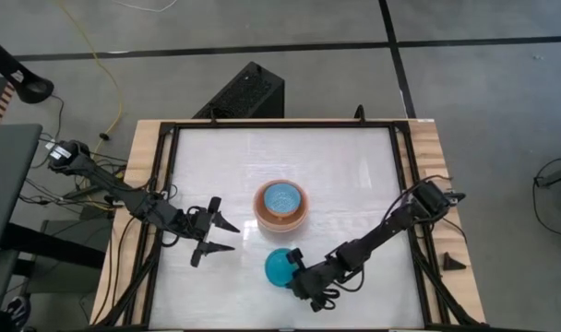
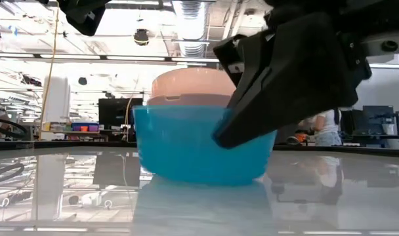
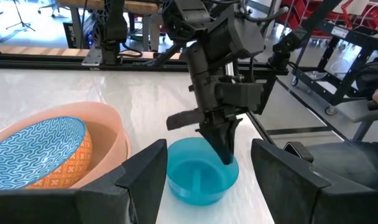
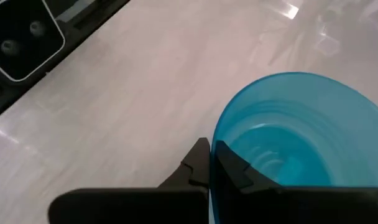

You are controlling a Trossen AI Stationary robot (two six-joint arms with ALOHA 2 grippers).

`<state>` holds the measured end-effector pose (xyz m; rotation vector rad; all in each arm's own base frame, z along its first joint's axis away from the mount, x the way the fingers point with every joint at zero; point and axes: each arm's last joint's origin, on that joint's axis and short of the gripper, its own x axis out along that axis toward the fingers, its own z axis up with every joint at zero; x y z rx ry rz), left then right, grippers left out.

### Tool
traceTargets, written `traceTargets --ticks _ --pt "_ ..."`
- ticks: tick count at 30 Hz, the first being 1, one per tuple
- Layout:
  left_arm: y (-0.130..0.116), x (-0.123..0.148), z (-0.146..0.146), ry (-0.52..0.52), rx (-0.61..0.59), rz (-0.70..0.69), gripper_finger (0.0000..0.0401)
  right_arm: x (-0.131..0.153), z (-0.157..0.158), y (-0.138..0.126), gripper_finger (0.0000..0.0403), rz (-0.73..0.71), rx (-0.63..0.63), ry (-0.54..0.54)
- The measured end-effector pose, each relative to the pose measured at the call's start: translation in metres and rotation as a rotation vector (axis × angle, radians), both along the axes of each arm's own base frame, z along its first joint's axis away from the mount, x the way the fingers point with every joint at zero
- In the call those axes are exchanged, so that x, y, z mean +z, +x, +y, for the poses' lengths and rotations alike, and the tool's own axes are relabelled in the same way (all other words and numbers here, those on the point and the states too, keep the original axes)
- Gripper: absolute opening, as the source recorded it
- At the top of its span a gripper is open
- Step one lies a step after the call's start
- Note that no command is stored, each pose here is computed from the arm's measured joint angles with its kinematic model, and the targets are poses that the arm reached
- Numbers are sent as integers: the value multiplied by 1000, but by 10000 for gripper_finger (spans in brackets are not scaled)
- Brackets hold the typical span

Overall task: Nest bowls inside each other
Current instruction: Stack the blue bowl on top of the blue patterned bowl

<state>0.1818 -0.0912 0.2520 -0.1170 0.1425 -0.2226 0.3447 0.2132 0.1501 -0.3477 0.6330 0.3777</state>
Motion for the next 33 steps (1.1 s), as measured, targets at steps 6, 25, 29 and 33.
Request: traceTargets --ticks 6,25,29,33 --pt "0 0 0 0 -1 1 222 41 0 -7 24 -127 54 6" --pt "0 0 0 31 -6 -6 222 116 -137 9 24 -243 -194 -212" --pt "0 0 0 33 -6 -3 222 109 -170 11 24 -148 -287 -199" --pt "0 -1 0 37 -6 2 222 99 -184 10 24 -64 -317 -187"
